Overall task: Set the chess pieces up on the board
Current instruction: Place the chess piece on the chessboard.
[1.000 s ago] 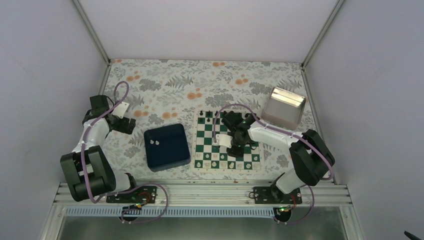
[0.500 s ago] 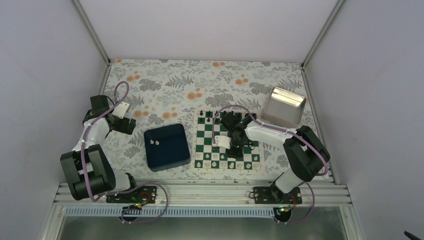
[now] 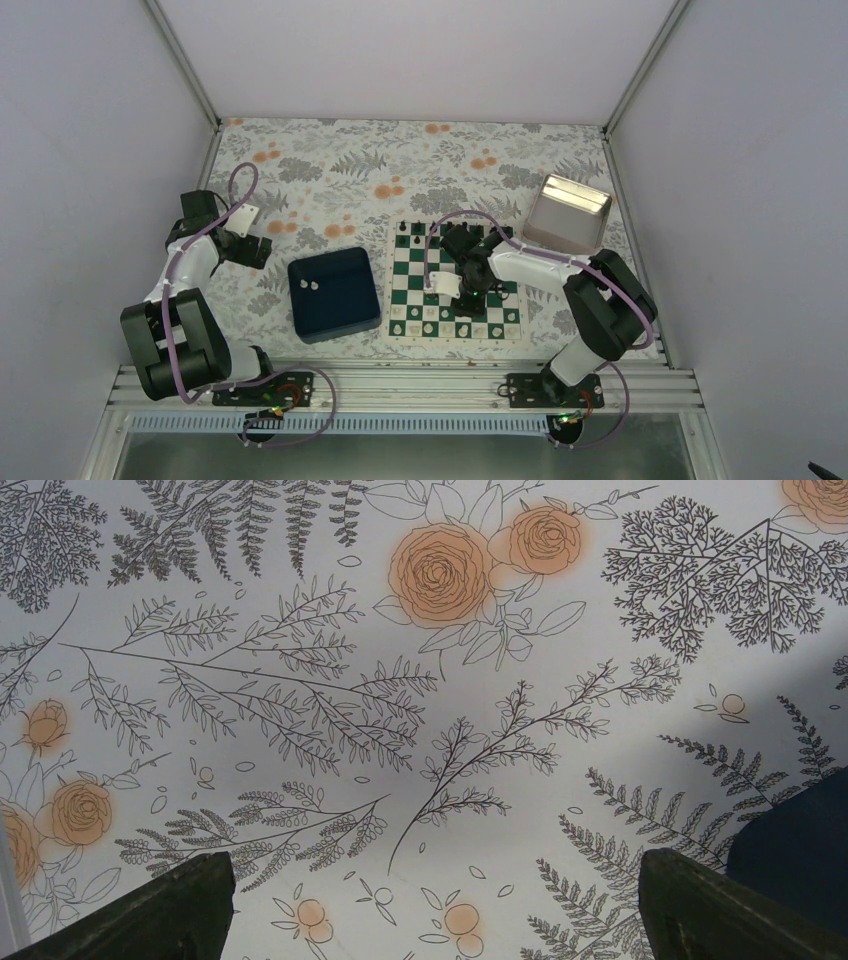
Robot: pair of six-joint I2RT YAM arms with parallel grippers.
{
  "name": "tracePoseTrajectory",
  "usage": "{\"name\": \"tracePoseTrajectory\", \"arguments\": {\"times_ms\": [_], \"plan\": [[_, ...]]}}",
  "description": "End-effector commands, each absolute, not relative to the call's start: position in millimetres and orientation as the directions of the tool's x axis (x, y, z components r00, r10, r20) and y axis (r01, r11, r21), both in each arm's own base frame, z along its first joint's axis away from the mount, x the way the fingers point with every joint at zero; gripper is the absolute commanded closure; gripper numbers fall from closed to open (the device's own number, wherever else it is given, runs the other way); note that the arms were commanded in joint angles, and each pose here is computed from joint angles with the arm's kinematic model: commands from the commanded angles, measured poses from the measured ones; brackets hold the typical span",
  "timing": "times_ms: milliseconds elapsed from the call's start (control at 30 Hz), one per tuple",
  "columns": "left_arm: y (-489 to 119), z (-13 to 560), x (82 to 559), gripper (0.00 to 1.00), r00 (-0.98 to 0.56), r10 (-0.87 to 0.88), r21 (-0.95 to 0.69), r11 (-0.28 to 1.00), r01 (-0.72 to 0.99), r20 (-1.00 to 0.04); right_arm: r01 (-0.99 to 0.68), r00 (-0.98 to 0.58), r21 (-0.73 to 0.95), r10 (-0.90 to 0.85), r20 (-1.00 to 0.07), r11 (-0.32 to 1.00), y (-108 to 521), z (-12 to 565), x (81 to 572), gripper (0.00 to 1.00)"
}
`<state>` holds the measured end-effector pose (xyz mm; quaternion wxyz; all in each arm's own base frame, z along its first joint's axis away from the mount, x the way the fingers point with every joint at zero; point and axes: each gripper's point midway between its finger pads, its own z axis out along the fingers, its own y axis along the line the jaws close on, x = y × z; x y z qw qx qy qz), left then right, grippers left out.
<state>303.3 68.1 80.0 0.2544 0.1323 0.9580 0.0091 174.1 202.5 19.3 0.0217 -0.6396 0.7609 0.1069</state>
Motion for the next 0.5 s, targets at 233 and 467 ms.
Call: {"name": "tracePoseTrajectory", "arguments": {"times_ms": [233, 467], "plan": [[69.9, 83.0, 307.2, 0.0, -0.831, 0.25, 0.085, 0.967, 0.24, -0.498, -0.978, -0.2, 0.099, -0.958, -0.206, 0.183, 208.2, 52.1, 185.1, 0.71], [68.4, 84.0, 307.4, 0.0, -0.827, 0.25, 0.08, 0.967, 0.243, -0.503, -0.989, -0.146, 0.041, -0.954, -0.261, 0.14, 239.2, 96.7, 209.2, 0.63]]}}
